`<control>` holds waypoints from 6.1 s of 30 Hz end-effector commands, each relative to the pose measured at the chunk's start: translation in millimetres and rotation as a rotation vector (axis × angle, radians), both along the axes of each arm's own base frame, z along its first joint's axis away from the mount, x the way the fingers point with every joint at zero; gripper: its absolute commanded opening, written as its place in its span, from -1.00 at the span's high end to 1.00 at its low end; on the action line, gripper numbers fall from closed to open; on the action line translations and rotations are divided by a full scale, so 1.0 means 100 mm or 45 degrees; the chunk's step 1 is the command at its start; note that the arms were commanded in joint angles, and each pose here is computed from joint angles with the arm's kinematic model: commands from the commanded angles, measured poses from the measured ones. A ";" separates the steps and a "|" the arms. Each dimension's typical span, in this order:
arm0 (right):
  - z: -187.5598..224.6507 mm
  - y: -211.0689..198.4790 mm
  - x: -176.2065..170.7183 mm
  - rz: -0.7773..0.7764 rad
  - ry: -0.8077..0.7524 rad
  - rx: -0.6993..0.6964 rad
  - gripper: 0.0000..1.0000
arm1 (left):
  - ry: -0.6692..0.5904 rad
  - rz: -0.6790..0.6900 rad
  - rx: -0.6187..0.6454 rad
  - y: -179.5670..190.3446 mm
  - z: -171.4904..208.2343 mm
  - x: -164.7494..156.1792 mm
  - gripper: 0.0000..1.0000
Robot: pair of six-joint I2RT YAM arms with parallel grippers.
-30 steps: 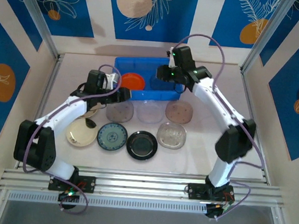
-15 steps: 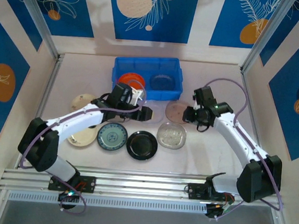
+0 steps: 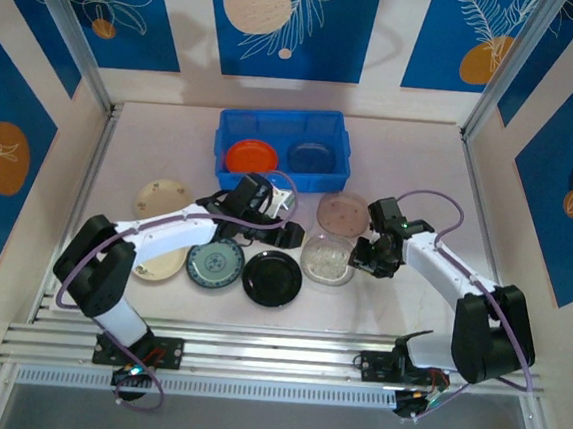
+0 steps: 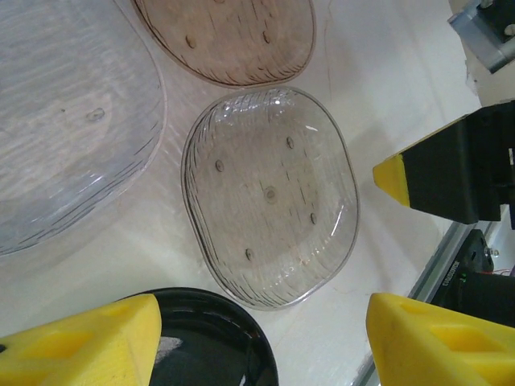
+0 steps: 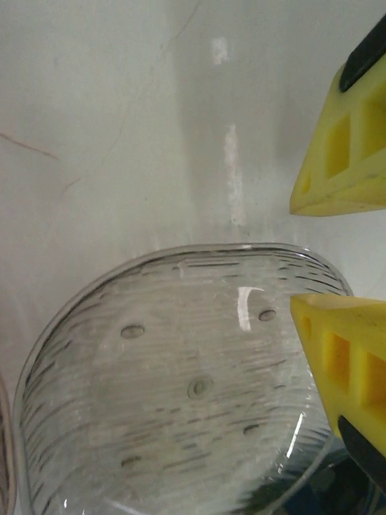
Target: Place the plates into the plastic bin on the countertop
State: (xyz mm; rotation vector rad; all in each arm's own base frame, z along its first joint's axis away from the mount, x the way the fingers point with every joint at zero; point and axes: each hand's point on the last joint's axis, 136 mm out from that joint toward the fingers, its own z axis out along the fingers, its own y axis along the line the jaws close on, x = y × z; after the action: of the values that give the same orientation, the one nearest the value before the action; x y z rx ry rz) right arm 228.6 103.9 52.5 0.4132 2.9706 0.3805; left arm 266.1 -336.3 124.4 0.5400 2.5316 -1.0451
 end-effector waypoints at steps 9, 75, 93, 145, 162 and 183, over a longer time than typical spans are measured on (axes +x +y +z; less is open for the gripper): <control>-0.18 0.08 0.10 -0.069 0.062 0.106 0.40 | -0.001 -0.011 -0.007 -0.08 -0.12 0.05 -0.36; 1.03 0.25 0.35 0.044 -0.327 0.287 1.00 | -0.193 -0.009 -0.066 -0.08 0.51 0.42 -0.18; 1.22 0.47 0.53 0.121 -0.371 0.340 1.00 | -0.195 0.033 -0.050 0.02 0.55 0.55 1.00; 1.53 -0.26 2.08 -0.155 -0.565 0.360 -0.14 | -0.068 0.581 -0.067 0.33 0.12 3.26 1.00; 1.37 -0.20 2.08 -0.139 -0.517 0.358 -0.14 | -0.020 0.579 -0.017 0.21 -0.31 3.25 0.91; 0.87 -0.35 1.89 -0.175 -0.389 0.205 0.05 | -0.165 0.512 -0.123 0.02 0.47 3.20 0.13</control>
State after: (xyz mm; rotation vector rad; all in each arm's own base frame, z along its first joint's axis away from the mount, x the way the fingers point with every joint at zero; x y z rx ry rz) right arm 423.1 74.5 157.4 0.5093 2.5624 0.6641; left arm 592.4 -318.3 104.9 -0.0334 2.4455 -0.8780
